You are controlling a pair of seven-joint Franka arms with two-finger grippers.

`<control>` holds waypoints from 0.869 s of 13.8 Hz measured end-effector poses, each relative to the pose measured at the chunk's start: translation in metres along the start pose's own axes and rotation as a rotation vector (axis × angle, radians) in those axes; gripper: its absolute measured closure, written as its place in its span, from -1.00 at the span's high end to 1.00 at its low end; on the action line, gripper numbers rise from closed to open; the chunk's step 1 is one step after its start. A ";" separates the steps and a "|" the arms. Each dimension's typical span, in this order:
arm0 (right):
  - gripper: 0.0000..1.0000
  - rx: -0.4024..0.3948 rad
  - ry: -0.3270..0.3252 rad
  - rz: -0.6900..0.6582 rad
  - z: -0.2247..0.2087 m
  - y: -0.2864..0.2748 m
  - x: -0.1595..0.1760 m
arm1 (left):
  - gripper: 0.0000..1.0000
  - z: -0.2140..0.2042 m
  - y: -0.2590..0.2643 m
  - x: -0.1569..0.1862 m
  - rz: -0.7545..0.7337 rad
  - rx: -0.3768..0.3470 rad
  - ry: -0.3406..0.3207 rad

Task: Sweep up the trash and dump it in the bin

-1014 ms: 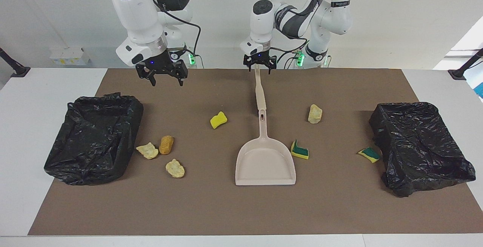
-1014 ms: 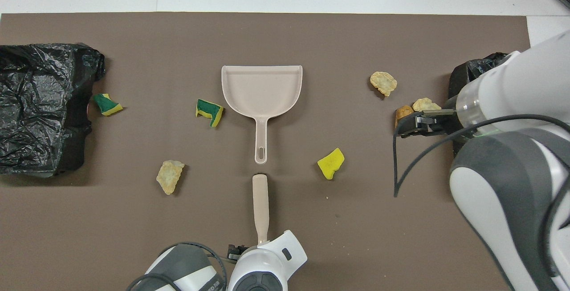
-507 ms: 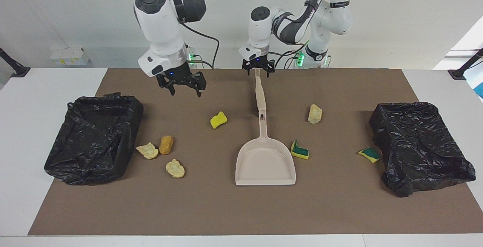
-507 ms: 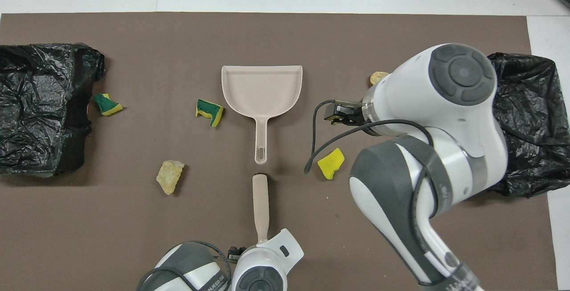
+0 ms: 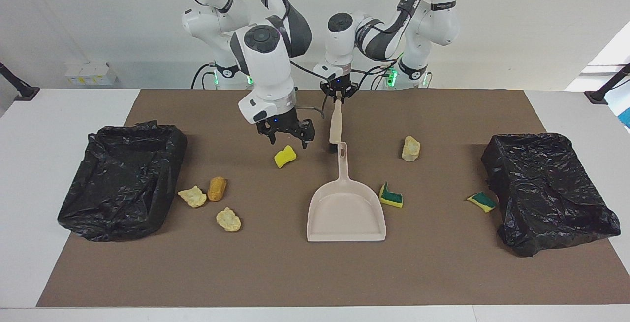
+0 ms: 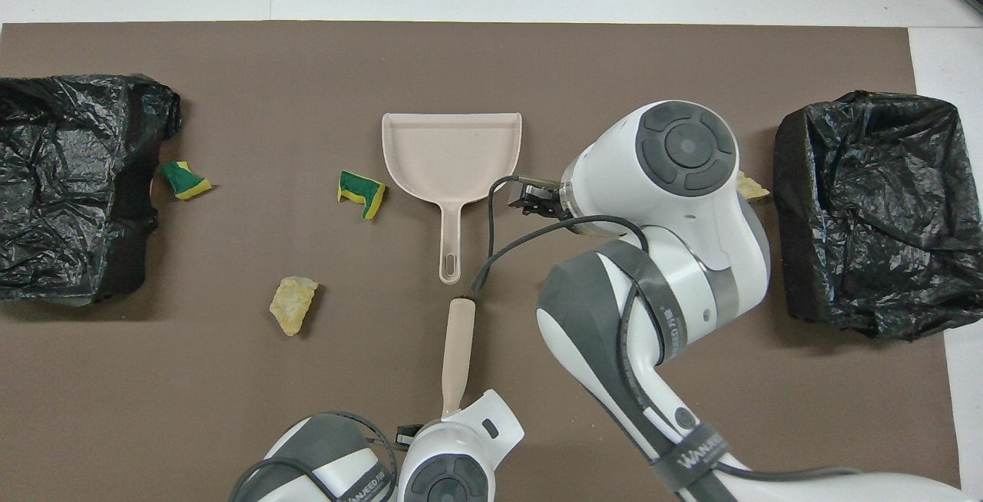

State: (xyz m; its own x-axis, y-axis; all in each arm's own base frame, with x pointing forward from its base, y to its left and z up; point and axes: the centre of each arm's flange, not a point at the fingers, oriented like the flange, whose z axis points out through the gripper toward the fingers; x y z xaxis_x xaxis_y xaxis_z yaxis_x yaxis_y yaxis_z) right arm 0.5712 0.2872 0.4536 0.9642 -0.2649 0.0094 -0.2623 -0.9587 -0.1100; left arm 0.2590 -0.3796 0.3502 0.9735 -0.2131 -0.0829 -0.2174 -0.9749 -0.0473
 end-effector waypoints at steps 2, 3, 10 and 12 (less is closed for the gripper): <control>1.00 -0.007 -0.021 0.000 0.024 -0.006 0.000 | -0.48 -0.012 -0.016 0.014 -0.004 0.020 -0.036; 1.00 -0.015 -0.033 -0.008 0.035 -0.011 -0.003 | -0.48 -0.019 -0.032 0.023 -0.014 0.031 -0.060; 1.00 -0.014 -0.048 -0.095 0.077 -0.064 -0.038 | -0.48 -0.055 -0.180 0.069 -0.236 0.115 -0.107; 1.00 -0.024 -0.035 -0.110 0.083 -0.082 -0.050 | -0.48 -0.055 -0.220 0.081 -0.297 0.156 -0.092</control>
State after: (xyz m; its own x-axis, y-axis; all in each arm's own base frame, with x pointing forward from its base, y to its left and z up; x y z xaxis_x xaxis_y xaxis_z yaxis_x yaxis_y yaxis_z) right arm 0.5474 0.3880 0.3794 0.9878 -0.1549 -0.0144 -0.1555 -0.9840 -0.0866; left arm 0.3893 -0.1859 0.4087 0.9870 0.0925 -0.1312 0.0599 -0.9705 -0.2336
